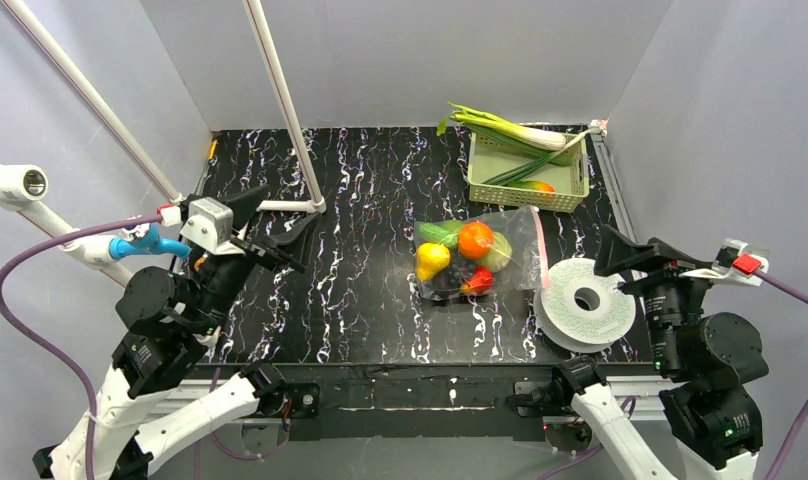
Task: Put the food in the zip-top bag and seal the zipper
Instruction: Reset both arms
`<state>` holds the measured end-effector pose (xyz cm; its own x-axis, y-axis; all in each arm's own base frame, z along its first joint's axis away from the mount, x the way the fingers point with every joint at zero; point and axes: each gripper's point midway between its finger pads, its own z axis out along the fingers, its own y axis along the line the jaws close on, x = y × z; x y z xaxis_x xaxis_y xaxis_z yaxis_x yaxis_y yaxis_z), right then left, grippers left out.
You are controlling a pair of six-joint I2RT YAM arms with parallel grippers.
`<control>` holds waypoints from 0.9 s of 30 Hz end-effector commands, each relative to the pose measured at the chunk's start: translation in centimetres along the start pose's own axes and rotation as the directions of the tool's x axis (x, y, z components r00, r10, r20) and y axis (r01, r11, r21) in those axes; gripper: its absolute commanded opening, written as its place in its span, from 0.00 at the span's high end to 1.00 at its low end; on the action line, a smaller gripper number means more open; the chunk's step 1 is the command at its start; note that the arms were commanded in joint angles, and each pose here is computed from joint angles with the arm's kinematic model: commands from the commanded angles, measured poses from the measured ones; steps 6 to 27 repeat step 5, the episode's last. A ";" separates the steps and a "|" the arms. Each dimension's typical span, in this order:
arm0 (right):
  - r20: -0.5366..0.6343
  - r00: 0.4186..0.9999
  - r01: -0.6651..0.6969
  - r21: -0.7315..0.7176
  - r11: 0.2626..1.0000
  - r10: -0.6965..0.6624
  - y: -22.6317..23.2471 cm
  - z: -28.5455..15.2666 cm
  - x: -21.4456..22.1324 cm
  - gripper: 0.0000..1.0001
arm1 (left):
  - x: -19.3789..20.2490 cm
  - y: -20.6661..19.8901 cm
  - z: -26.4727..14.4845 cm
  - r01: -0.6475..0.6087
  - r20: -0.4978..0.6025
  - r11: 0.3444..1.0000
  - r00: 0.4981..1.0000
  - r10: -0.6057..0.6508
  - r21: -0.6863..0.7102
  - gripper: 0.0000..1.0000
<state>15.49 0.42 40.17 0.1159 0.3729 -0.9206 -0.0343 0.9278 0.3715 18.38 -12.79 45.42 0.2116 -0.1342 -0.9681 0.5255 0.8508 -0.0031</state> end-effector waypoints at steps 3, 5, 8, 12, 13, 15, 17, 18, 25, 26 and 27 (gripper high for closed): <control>0.031 0.999 -0.022 0.074 0.997 0.020 -0.7 0.2 -1.8 0.02 | 0.4 0.3 0.2 0.027 -0.044 0.999 0.999 -0.028 -0.032 0.02; 0.020 1.000 -0.016 0.062 0.998 0.015 -0.5 0.3 -1.6 0.02 | 0.5 0.2 0.3 0.035 -0.054 0.999 0.998 -0.037 -0.030 0.02; 0.020 1.000 -0.016 0.062 0.998 0.015 -0.5 0.3 -1.6 0.02 | 0.5 0.2 0.3 0.035 -0.054 0.999 0.998 -0.037 -0.030 0.02; 0.020 1.000 -0.016 0.062 0.998 0.015 -0.5 0.3 -1.6 0.02 | 0.5 0.2 0.3 0.035 -0.054 0.999 0.998 -0.037 -0.030 0.02; 0.020 1.000 -0.016 0.062 0.998 0.015 -0.5 0.3 -1.6 0.02 | 0.5 0.2 0.3 0.035 -0.054 0.999 0.998 -0.037 -0.030 0.02; 0.020 1.000 -0.016 0.062 0.998 0.015 -0.5 0.3 -1.6 0.02 | 0.5 0.2 0.3 0.035 -0.054 0.999 0.998 -0.037 -0.030 0.02; 0.020 1.000 -0.016 0.062 0.998 0.015 -0.5 0.3 -1.6 0.02 | 0.5 0.2 0.3 0.035 -0.054 0.999 0.998 -0.037 -0.030 0.02; 0.020 1.000 -0.016 0.062 0.998 0.015 -0.5 0.3 -1.6 0.02 | 0.5 0.2 0.3 0.035 -0.054 0.999 0.998 -0.037 -0.030 0.02; 0.020 1.000 -0.016 0.062 0.998 0.015 -0.5 0.3 -1.6 0.02 | 0.5 0.2 0.3 0.035 -0.054 0.999 0.998 -0.037 -0.030 0.02; 0.020 1.000 -0.016 0.062 0.998 0.015 -0.5 0.3 -1.6 0.02 | 0.5 0.2 0.3 0.035 -0.054 0.999 0.998 -0.037 -0.030 0.02; 0.020 1.000 -0.016 0.062 0.998 0.015 -0.5 0.3 -1.6 0.02 | 0.5 0.2 0.3 0.035 -0.054 0.999 0.998 -0.037 -0.030 0.02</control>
